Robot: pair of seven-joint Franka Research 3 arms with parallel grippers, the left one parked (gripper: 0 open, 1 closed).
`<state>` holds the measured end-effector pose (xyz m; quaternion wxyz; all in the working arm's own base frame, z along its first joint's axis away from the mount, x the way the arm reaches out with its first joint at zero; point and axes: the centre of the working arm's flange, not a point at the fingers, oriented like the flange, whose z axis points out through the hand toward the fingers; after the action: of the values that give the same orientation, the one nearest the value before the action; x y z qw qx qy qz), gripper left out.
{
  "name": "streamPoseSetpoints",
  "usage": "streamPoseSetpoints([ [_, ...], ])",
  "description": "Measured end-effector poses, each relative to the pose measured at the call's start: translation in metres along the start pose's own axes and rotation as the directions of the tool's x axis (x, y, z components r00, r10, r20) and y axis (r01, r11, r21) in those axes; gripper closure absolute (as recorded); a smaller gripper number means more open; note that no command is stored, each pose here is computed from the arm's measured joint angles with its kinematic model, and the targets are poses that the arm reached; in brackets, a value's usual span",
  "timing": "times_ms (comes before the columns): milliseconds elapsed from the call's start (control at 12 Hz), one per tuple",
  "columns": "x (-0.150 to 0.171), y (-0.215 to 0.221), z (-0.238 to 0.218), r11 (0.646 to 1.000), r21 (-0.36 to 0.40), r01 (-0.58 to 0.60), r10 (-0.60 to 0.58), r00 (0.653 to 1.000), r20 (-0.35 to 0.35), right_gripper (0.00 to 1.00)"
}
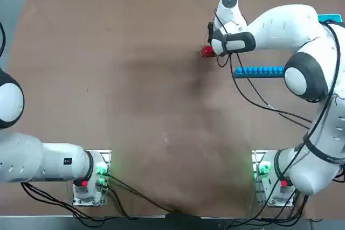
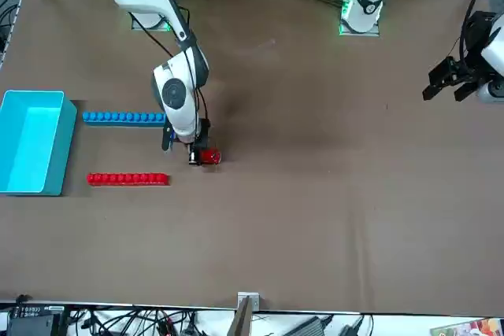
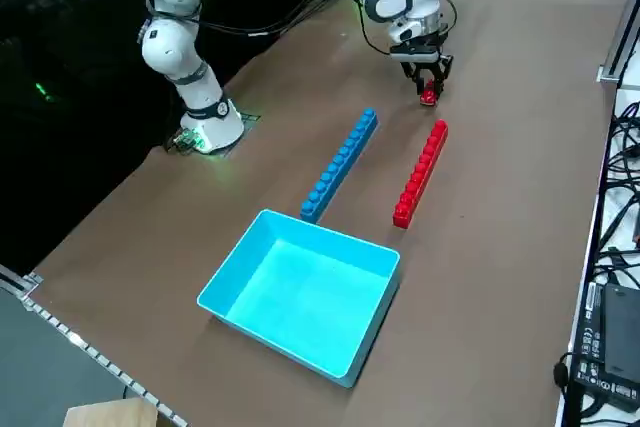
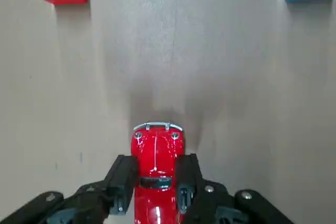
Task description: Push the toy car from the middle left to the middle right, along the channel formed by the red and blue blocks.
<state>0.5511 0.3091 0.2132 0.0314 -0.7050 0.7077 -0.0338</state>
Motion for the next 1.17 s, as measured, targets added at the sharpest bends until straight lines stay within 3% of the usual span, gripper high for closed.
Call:
streamPoseSetpoints([
  [1167,-0.046,0.007,-0.001,1.0,0.021,0.016,-0.016,1.0,0.017,0.56],
])
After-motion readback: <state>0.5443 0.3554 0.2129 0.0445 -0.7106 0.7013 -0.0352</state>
